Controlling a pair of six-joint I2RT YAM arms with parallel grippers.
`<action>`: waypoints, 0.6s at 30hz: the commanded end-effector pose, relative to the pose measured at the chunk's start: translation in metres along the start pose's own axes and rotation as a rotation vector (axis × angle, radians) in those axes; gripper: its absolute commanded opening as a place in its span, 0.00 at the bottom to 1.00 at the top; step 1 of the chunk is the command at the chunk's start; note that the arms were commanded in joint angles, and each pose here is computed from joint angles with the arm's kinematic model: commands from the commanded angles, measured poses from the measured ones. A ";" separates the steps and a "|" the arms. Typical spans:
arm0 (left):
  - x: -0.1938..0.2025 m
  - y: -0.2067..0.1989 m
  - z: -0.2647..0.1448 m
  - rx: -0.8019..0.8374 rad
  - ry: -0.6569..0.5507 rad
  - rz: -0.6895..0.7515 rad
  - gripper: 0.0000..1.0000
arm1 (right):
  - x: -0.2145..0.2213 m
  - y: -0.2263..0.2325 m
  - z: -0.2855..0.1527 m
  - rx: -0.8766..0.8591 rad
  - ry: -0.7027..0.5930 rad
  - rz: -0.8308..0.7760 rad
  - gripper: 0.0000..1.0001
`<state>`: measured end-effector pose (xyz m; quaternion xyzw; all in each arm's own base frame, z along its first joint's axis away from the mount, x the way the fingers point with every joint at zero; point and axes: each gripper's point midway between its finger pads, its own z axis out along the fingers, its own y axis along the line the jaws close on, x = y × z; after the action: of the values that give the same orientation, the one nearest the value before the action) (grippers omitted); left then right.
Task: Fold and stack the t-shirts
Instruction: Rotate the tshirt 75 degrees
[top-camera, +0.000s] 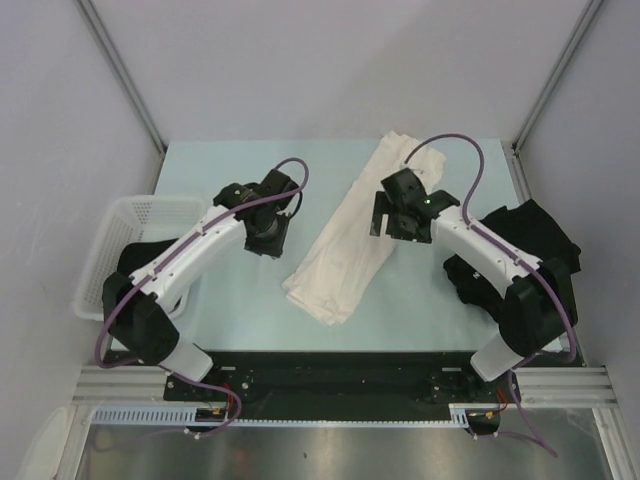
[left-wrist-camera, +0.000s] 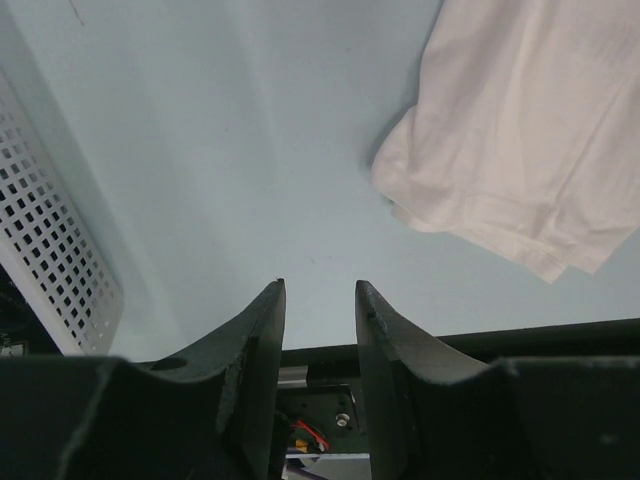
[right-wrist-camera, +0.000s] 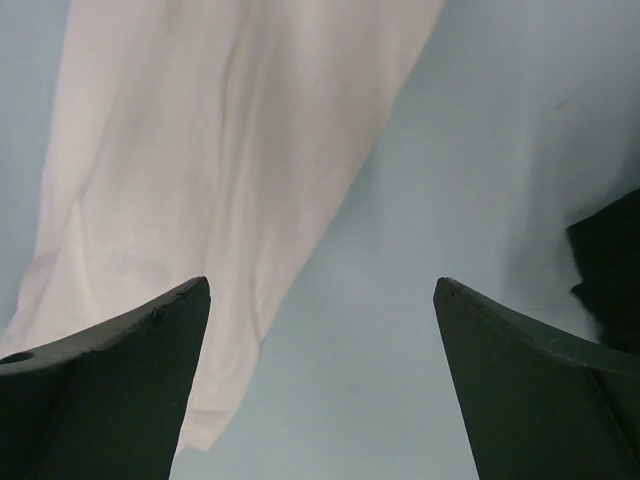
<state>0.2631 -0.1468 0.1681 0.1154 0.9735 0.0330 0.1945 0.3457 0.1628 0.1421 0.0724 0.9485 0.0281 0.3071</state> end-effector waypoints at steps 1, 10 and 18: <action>-0.002 0.020 -0.013 -0.027 -0.066 -0.013 0.39 | 0.033 0.042 -0.025 -0.087 0.000 0.043 1.00; 0.011 0.033 -0.019 -0.039 -0.085 -0.050 0.40 | 0.116 0.095 -0.033 -0.123 0.075 -0.047 0.99; 0.018 0.033 -0.025 -0.018 -0.094 -0.067 0.40 | 0.160 0.105 -0.029 -0.104 0.136 -0.114 0.99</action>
<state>0.2450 -0.1146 0.1782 0.0912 0.9707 0.0375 0.2192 0.2178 0.2904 0.0931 -0.0155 0.9664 0.0795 0.2439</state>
